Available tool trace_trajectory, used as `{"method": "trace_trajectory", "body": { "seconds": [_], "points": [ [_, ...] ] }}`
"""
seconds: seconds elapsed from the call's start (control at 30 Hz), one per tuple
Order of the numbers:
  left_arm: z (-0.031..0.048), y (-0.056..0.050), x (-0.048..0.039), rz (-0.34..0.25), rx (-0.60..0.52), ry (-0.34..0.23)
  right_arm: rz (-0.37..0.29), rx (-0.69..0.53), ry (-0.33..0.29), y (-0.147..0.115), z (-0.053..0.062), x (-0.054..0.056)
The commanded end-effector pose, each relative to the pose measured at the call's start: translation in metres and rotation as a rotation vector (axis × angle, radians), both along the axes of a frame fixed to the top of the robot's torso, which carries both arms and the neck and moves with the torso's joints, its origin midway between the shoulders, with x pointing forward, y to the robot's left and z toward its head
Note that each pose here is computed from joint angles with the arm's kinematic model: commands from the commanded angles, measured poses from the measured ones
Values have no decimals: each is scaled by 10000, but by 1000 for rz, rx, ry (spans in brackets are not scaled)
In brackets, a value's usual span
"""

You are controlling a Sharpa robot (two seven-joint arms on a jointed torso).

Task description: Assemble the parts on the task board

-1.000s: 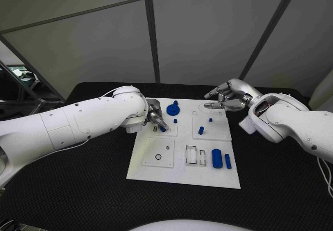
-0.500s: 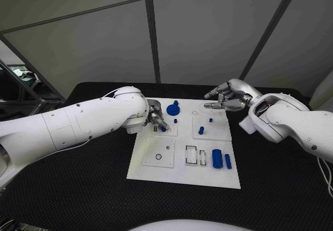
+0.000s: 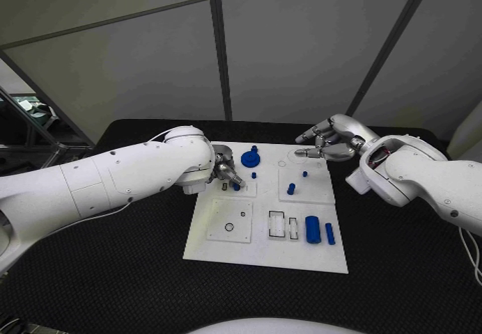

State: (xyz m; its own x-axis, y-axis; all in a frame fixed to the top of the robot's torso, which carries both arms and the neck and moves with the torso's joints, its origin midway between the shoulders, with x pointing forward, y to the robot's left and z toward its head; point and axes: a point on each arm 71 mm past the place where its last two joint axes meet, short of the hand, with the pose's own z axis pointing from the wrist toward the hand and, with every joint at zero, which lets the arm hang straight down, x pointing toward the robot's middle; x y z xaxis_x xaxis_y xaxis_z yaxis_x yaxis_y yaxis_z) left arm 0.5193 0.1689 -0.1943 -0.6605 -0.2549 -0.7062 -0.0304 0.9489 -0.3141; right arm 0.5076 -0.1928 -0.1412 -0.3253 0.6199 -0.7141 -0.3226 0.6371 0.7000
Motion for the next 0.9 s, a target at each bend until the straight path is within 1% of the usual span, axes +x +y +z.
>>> {"method": "trace_trajectory", "body": {
  "seconds": [0.03, 0.43, 0.57, 0.73, 0.83, 0.9],
  "points": [
    [-28, 23, -15, 10, 9, 14, 7, -1, -5, 5, 14, 0],
    [6, 44, -20, 30, -19, -21, 6, -1, -7, -1, 11, 10],
    [47, 49, -10, 39, -33, -36, 5, -1, -7, -4, 10, 13],
    [154, 65, 12, 48, -58, -59, 2, -1, -7, -15, 7, 20],
    [219, 79, 20, 47, -64, -62, 0, -2, -8, -20, 6, 23],
    [290, 113, 34, 42, -56, -53, -1, -2, -7, -25, 5, 26]
  ]
}}
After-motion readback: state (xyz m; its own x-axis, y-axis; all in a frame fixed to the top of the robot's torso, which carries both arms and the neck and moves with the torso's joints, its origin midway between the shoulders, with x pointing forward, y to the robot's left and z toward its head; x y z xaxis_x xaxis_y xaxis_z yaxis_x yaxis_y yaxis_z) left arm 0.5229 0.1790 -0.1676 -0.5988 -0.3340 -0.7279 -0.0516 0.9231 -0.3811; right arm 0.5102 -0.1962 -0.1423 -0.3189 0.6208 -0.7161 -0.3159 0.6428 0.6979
